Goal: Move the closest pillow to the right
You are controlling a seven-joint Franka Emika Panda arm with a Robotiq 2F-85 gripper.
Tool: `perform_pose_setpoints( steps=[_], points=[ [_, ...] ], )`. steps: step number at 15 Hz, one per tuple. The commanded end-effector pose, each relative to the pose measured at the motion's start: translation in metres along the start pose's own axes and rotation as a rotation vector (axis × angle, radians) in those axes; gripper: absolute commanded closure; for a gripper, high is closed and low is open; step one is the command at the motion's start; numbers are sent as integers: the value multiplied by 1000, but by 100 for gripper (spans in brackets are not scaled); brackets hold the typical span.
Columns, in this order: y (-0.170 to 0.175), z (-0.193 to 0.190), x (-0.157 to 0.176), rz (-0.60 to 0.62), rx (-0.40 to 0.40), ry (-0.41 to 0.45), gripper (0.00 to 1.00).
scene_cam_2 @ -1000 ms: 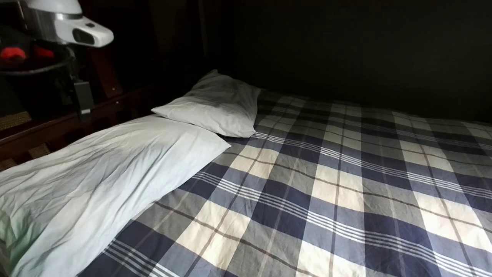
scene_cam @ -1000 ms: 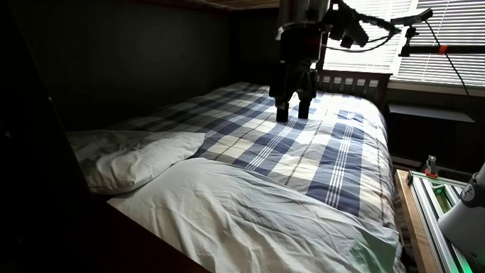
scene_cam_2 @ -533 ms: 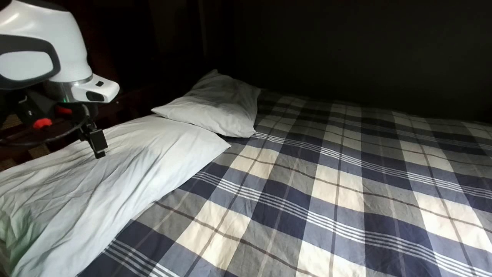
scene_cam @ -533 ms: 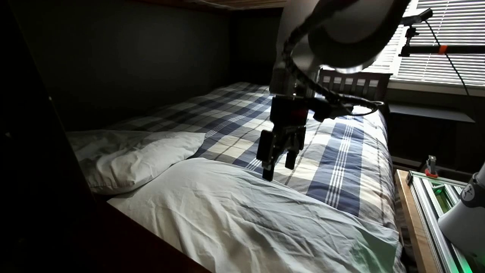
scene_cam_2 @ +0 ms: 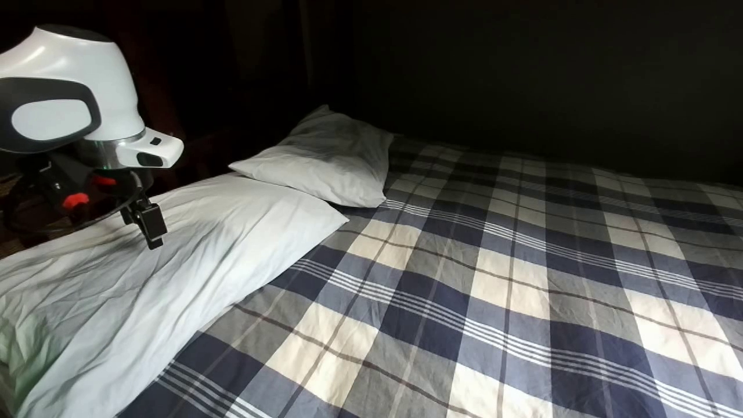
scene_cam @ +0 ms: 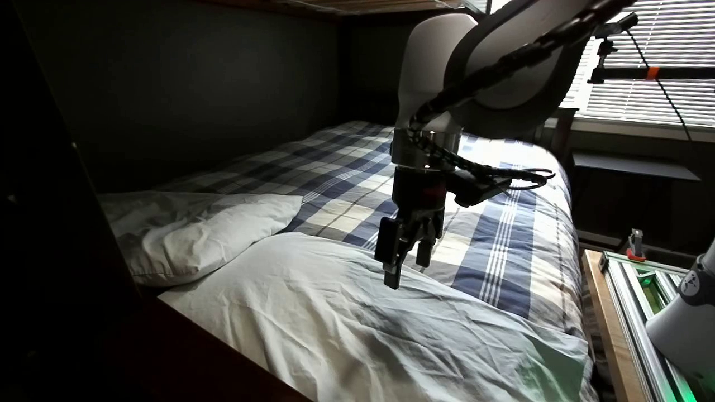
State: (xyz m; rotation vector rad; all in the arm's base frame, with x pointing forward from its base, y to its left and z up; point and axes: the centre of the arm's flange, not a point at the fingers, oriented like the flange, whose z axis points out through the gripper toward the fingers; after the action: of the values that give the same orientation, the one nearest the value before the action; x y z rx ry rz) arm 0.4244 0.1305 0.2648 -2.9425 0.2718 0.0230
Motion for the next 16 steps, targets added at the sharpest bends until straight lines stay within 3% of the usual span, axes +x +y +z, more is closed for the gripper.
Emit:
perform_pose_setpoints(
  steps=[1,6,9,13,16],
  points=[
    [10,9,14,-32,1,-15,0],
    [50,16,51,-26,33,-1,0],
    [77,27,75,-88,44,14,0],
    [114,56,96,-117,60,34,0],
    [132,82,105,-150,117,33,0]
  ],
)
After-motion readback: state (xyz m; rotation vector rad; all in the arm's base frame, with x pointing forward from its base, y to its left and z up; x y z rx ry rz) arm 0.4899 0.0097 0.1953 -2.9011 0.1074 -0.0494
